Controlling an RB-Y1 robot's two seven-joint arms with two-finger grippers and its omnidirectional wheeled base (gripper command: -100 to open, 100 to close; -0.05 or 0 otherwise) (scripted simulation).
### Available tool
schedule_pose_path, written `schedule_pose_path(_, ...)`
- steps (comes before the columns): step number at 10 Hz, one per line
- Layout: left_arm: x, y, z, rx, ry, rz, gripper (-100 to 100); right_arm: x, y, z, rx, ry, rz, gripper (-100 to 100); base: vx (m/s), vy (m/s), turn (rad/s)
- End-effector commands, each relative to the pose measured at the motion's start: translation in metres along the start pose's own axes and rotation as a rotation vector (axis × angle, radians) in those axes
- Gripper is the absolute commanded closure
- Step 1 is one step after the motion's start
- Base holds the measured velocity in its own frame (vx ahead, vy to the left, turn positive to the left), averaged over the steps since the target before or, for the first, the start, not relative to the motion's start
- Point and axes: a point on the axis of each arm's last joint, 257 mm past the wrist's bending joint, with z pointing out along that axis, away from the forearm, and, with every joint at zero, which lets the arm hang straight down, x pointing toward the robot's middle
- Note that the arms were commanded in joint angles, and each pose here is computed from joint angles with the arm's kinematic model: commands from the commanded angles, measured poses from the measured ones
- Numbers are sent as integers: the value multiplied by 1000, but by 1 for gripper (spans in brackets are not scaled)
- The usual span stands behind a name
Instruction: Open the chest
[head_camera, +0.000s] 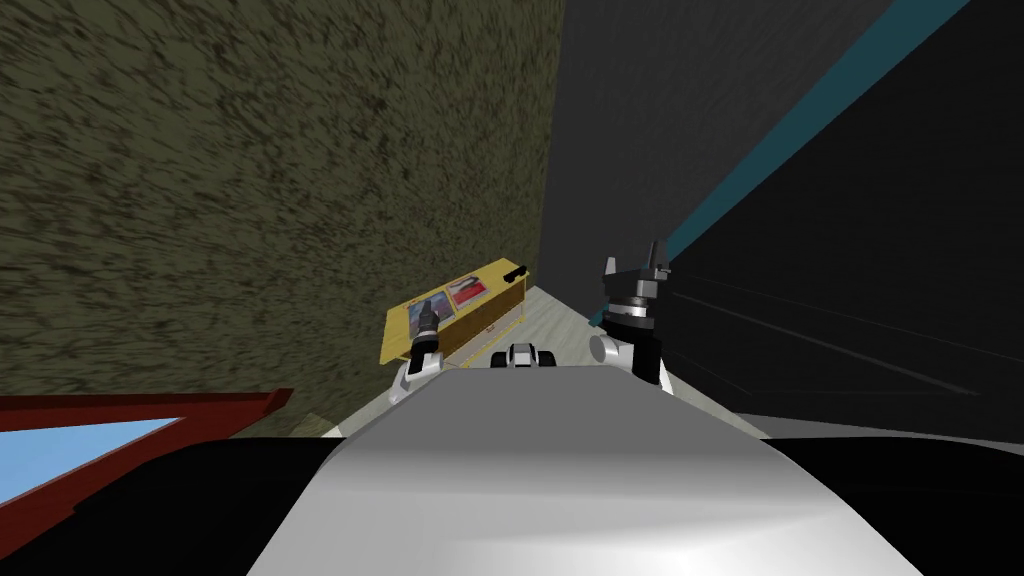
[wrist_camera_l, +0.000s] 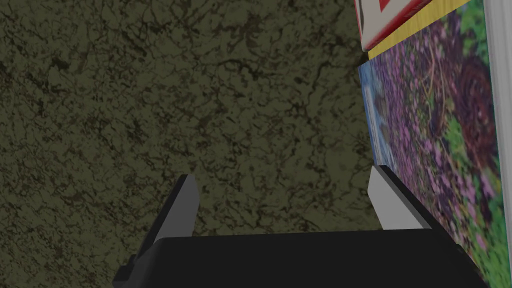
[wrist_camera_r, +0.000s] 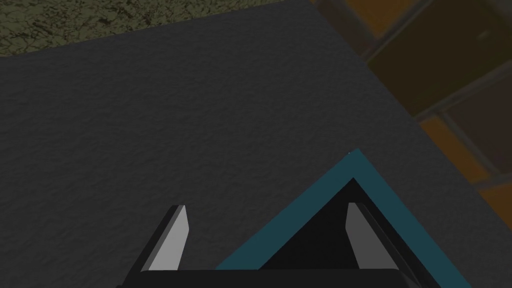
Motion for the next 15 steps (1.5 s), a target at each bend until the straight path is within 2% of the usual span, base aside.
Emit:
schedule_pose_path(1,-6,37,-11,-82,-27,-27,-100,0,0,0,0,0,0,0,114,-182,89)
schedule_pose_path(4,-6,37,-11,-82,-27,-27,-100,0,0,0,0,0,0,0,23,-59,19)
schedule_pose_path(5,-12,48,-14,-108,-44,-33,-100,0,0,0,0,0,0,0,34,-63,34)
schedule_pose_path(7,-12,48,-14,-108,-44,-33,-100,0,0,0,0,0,0,0,37,-74,30)
schedule_pose_path(8,-18,60,-17,-133,-60,-39,-100,0,0,0,0,0,0,0,52,-104,44)
schedule_pose_path(11,-18,60,-17,-133,-60,-39,-100,0,0,0,0,0,0,0,31,-51,22)
schedule_pose_path(12,-23,70,-21,-156,-76,-46,-100,0,0,0,0,0,0,0,33,-79,33)
schedule_pose_path(15,-28,81,-25,-179,-92,-54,-100,0,0,0,0,0,0,0,53,-98,48)
